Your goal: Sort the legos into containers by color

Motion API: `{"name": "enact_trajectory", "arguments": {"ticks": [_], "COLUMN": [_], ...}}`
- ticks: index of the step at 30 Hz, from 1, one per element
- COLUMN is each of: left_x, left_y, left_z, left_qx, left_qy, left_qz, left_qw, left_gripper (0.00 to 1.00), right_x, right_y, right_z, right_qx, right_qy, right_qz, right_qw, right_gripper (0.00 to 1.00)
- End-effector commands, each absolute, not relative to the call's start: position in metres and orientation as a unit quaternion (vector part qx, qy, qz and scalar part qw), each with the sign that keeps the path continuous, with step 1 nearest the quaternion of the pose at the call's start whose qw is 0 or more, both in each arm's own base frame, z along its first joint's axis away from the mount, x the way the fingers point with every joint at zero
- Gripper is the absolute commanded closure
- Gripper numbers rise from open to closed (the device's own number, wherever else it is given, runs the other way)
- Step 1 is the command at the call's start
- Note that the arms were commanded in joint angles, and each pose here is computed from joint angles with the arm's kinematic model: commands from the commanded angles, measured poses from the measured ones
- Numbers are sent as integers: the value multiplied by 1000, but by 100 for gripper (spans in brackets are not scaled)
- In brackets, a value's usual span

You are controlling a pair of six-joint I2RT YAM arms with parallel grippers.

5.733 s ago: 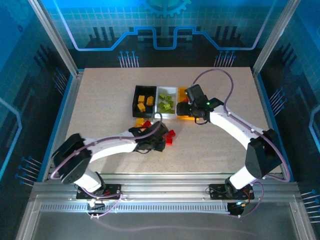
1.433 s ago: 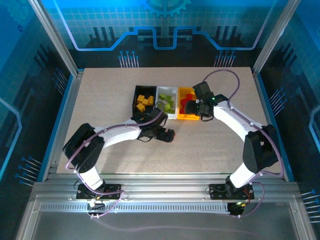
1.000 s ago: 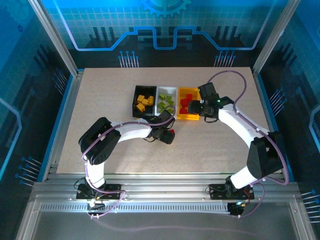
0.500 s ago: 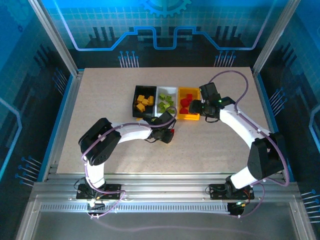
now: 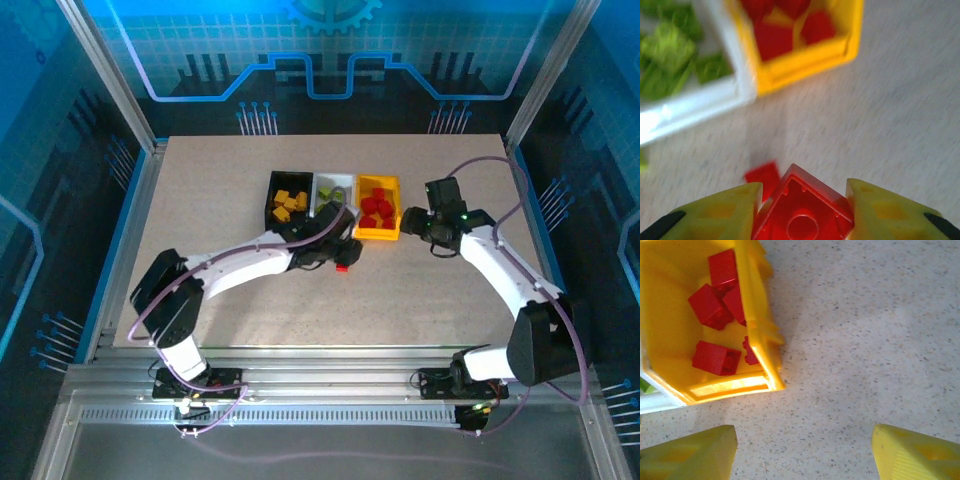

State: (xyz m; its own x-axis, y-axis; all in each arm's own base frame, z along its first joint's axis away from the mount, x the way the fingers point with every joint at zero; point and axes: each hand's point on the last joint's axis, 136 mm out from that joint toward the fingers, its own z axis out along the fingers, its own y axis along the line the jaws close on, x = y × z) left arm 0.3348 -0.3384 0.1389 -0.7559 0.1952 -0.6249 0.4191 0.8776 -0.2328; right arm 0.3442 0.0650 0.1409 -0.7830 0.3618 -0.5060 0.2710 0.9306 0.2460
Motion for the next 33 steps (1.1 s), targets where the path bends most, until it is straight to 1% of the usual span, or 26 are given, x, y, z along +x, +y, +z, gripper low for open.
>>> {"name": "enact_trajectory", "arguments": {"ticks": [1,5,9,13,15,16,18,20,23,28,33], "left_x": [375,425,458,474,477,479,479,478,471,442,395], "left_y": [-363,-377,-386,-401,-408,-408,-408,-406,-398,-373,-323], "left_z": [144,139,131,123,127,129,138,150,174,216,228], "left_qx": [134,96,74,71,71,66,58,50,35,16,-3], "left_qy": [912,909,911,912,912,911,908,903,890,867,860], "left_qz": [-194,-192,-194,-203,-211,-215,-227,-244,-275,-315,-310], "left_qw": [335,356,357,348,344,344,347,351,361,387,404], "left_gripper": [65,65,64,60,55,51,42,35,21,2,1], "right_x": [338,333,329,328,327,327,326,325,323,322,320], "right_y": [55,53,55,57,59,61,65,69,79,117,169], "right_z": [145,145,143,140,140,140,140,139,139,138,129], "right_qx": [190,188,182,177,173,171,165,156,137,79,6], "right_qy": [934,935,936,936,936,936,937,938,941,947,955], "right_qz": [82,81,87,94,102,106,110,112,115,148,156], "right_qw": [292,290,288,289,290,289,289,289,289,275,254], "right_gripper": [27,27,27,27,27,27,26,24,22,20,19]}}
